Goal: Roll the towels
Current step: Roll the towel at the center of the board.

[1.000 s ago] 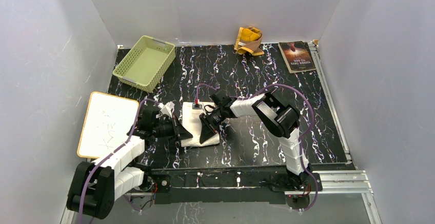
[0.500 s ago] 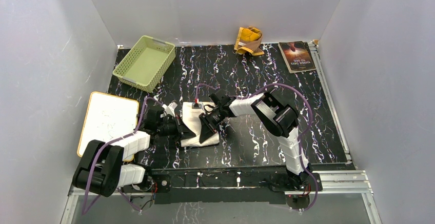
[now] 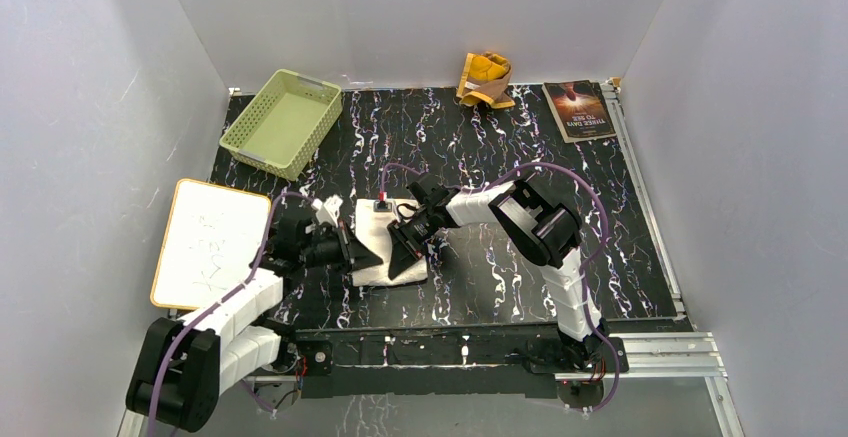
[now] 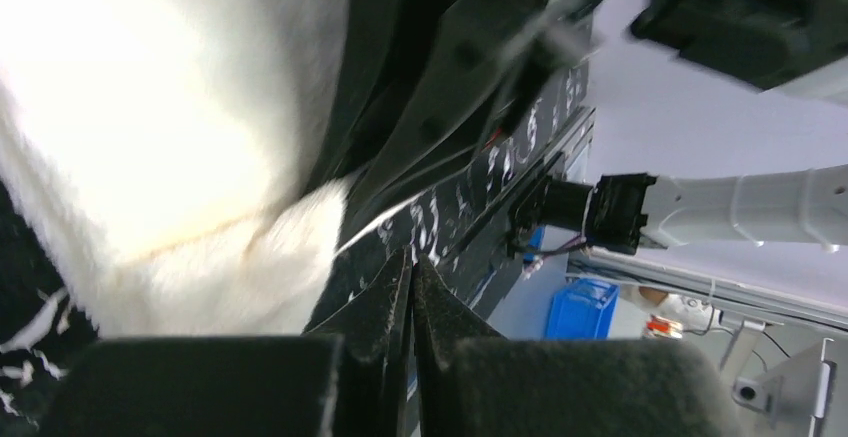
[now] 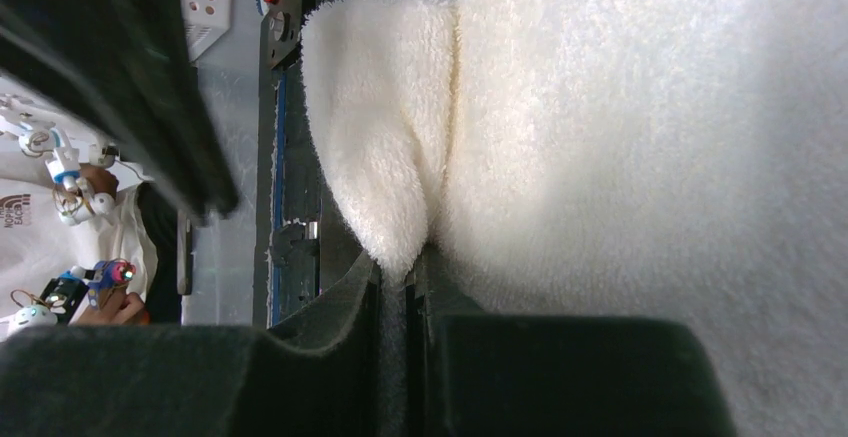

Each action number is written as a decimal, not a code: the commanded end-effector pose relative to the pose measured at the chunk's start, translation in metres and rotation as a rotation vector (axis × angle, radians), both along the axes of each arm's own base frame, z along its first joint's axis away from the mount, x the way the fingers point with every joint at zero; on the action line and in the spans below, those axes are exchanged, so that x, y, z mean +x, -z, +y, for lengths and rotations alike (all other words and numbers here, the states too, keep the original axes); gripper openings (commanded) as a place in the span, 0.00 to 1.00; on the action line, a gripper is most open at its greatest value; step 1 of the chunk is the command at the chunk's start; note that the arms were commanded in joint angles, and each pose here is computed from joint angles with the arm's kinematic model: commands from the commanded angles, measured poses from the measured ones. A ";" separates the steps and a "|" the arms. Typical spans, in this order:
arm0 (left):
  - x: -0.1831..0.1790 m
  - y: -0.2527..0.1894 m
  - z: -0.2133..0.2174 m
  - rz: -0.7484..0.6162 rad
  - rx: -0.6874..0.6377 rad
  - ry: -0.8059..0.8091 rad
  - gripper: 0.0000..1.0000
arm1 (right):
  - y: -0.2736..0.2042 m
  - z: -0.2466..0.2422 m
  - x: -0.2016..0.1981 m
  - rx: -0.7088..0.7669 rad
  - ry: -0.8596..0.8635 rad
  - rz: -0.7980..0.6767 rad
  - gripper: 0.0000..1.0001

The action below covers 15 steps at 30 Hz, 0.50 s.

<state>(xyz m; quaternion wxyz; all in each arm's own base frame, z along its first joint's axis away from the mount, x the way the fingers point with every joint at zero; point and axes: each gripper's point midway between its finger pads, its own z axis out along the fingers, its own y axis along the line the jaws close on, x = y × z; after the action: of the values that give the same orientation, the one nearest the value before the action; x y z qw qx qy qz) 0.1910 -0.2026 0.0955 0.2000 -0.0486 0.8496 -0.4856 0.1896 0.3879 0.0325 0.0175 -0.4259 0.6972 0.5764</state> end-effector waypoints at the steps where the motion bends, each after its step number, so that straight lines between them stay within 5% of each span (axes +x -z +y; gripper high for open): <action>1: -0.035 0.023 -0.006 0.150 -0.037 0.044 0.00 | 0.020 0.003 0.018 -0.043 0.037 -0.085 0.00; 15: 0.001 0.063 0.003 0.160 0.081 -0.086 0.00 | 0.020 -0.001 0.016 -0.061 0.040 -0.094 0.00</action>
<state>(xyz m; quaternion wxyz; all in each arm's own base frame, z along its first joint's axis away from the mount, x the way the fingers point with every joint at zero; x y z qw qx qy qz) 0.1646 -0.1991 0.0291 0.1136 -0.1096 0.8828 -0.4424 0.1896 0.3875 0.0316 0.0161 -0.4250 0.6988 0.5752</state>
